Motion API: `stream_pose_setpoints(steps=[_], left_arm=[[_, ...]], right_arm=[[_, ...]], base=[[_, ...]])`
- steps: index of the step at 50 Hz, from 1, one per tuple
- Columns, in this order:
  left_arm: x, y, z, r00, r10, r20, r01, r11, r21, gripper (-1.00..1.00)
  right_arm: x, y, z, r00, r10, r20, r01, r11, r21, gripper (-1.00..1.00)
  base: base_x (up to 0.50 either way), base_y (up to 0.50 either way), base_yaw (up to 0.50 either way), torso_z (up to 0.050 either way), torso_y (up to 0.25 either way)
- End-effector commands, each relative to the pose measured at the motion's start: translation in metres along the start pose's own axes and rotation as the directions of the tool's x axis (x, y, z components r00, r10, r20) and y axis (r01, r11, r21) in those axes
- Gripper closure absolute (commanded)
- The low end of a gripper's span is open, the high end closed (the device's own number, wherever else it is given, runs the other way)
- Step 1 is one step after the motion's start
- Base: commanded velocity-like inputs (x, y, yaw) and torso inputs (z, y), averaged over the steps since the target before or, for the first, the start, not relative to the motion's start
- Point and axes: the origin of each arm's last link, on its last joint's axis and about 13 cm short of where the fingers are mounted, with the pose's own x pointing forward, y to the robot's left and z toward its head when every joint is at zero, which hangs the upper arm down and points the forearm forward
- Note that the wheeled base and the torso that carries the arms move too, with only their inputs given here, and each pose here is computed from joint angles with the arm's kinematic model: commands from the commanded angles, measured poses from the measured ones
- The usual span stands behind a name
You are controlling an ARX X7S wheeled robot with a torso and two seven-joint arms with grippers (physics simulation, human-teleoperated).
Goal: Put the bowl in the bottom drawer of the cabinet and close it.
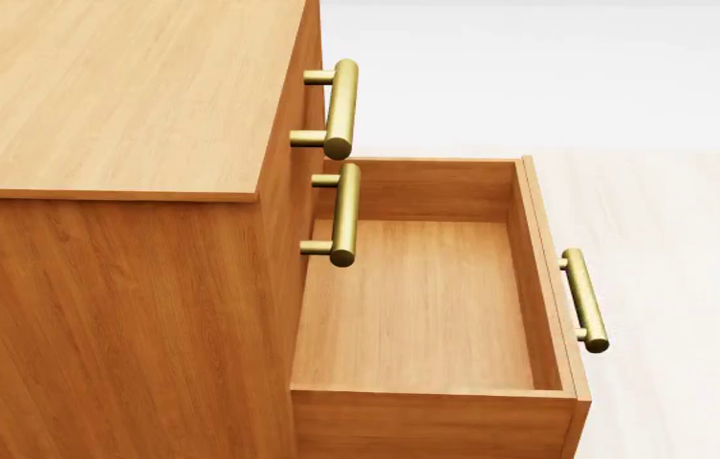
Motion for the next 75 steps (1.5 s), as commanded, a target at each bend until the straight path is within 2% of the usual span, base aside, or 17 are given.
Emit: stream_pose_setpoints(steps=[1,6,12,17,24,32,49,63,75], left_arm=[[0.0,0.001,-0.002,1.0,0.0,0.001,0.0,1.0,-0.001,-1.0],[0.0,0.001,0.0,1.0,0.0,0.0,0.0,1.0,-0.002,-1.0],[0.0,0.0,0.0,1.0,0.001,0.0,-0.001,1.0,-0.003,-1.0],[0.001,0.001,-0.001,1.0,0.002,0.0,-0.002,1.0,-0.002,-1.0],[0.0,0.0,-0.001,1.0,0.001,0.0,-0.001,1.0,-0.003,-1.0],[0.0,0.0,-0.001,1.0,0.001,0.001,-0.001,1.0,-0.004,-1.0],[0.0,0.0,0.001,1.0,0.001,0.001,-0.001,1.0,-0.001,-1.0],[0.0,0.0,0.0,1.0,0.002,0.002,-0.002,1.0,0.004,-1.0],[0.0,0.0,0.002,1.0,0.003,0.002,-0.003,1.0,0.002,-1.0]], right_arm=[[-0.008,-0.002,0.005,1.0,0.009,-0.028,-0.01,1.0,-0.021,-1.0],[-0.005,-0.001,0.002,0.996,0.005,-0.092,-0.007,1.0,-0.02,-1.0],[-0.004,-0.003,0.001,0.996,-0.012,-0.088,0.011,1.0,-0.012,-1.0],[0.0,-0.006,0.0,0.991,-0.103,-0.088,0.104,0.995,0.005,-1.0],[0.003,-0.009,-0.001,0.981,-0.174,-0.088,0.175,0.985,0.008,-1.0],[0.004,-0.009,-0.006,0.979,-0.17,-0.114,0.17,0.985,-0.009,-1.0],[0.011,-0.009,-0.012,0.964,-0.168,-0.204,0.173,0.985,0.008,-1.0],[0.019,-0.012,-0.017,0.941,-0.227,-0.252,0.242,0.97,0.027,-1.0],[0.022,-0.011,-0.024,0.933,-0.202,-0.298,0.217,0.976,0.019,-1.0]], base=[[0.0,0.0,0.0,0.0,0.0],[0.0,0.0,0.0,0.0,0.0],[0.0,0.0,0.0,0.0,0.0],[0.0,0.0,0.0,0.0,0.0],[0.0,0.0,0.0,0.0,0.0],[0.0,0.0,0.0,0.0,0.0],[0.0,0.0,0.0,0.0,0.0],[0.0,0.0,0.0,0.0,0.0],[0.0,0.0,0.0,0.0,0.0]])
